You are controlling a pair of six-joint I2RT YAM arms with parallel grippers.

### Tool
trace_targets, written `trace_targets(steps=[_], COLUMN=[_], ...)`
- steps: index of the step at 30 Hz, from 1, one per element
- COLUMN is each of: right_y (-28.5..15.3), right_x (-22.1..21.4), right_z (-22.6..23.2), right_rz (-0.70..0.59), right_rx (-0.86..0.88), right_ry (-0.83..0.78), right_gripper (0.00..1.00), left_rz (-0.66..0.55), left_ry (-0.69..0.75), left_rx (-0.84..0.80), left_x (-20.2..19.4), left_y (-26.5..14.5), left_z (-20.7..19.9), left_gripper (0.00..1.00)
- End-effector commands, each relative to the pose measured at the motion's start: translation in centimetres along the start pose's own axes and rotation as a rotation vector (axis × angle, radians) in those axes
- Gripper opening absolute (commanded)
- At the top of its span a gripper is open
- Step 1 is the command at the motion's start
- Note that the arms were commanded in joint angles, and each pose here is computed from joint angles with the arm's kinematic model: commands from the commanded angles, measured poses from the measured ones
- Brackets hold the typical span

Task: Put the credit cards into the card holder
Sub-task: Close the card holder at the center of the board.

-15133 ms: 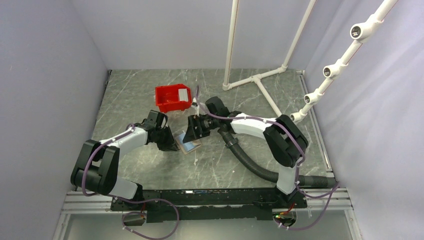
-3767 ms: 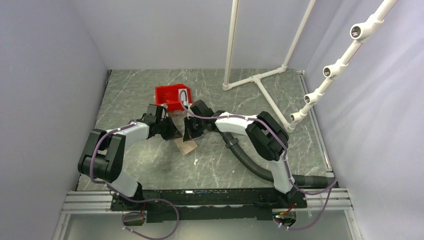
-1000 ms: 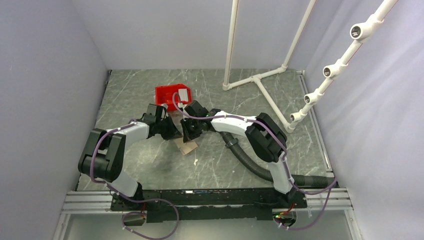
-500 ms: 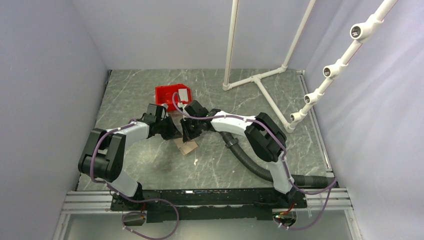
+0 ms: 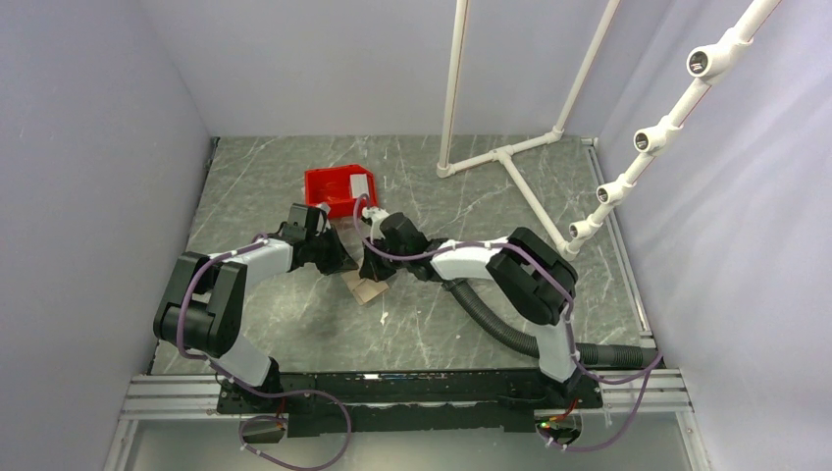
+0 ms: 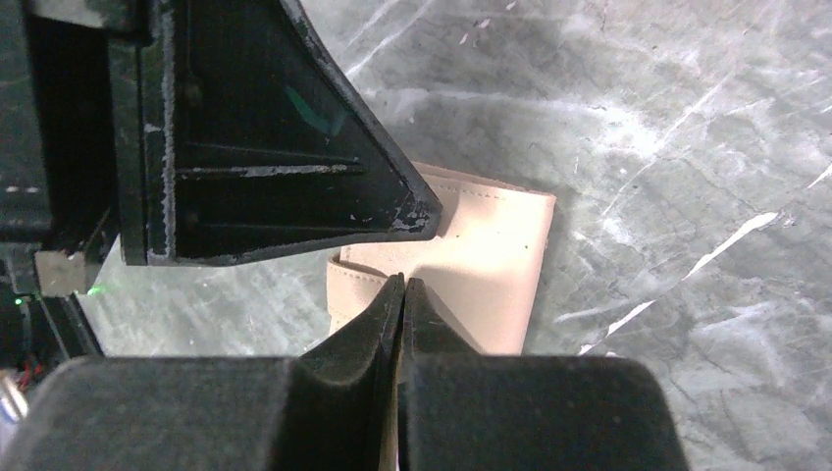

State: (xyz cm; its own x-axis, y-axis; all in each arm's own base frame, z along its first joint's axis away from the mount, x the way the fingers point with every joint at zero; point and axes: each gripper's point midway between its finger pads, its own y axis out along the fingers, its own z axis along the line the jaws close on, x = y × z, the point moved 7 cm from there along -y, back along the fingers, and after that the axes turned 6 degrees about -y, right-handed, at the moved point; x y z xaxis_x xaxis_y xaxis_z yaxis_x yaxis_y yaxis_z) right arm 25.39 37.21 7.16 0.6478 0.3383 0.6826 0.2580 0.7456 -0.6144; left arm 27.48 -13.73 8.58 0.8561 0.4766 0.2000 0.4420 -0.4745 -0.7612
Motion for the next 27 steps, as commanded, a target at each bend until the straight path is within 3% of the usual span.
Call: trace_targets(steps=[1,13,22,27], right_y=[0.3,0.6,-0.3,-1.1], right_x=[-10.2,-15.5,-17.8,-18.6], right_z=[-4.0,-4.8,-5.5,-5.7], right_rz=[0.275,0.381,0.367,0.353], right_rx=[-0.247,-0.500,-0.626,-0.650], right_ry=[-0.048,-0.242,-0.308,-0.309], right_gripper=[0.00,0.00,0.00,0.00], left_rz=[0.035,0.032,0.062,0.063], left_ry=[0.012,0.018,0.003,-0.028], left_rx=[0.078,0.075,0.019,-0.118], left_x=[-1.2,-0.9,0.1,1.7], left_y=[0.2,-0.3,-1.1,-3.5], left_z=[1.8,1.7,1.3,-0.8], left_gripper=[0.00,0.00,0.00,0.33])
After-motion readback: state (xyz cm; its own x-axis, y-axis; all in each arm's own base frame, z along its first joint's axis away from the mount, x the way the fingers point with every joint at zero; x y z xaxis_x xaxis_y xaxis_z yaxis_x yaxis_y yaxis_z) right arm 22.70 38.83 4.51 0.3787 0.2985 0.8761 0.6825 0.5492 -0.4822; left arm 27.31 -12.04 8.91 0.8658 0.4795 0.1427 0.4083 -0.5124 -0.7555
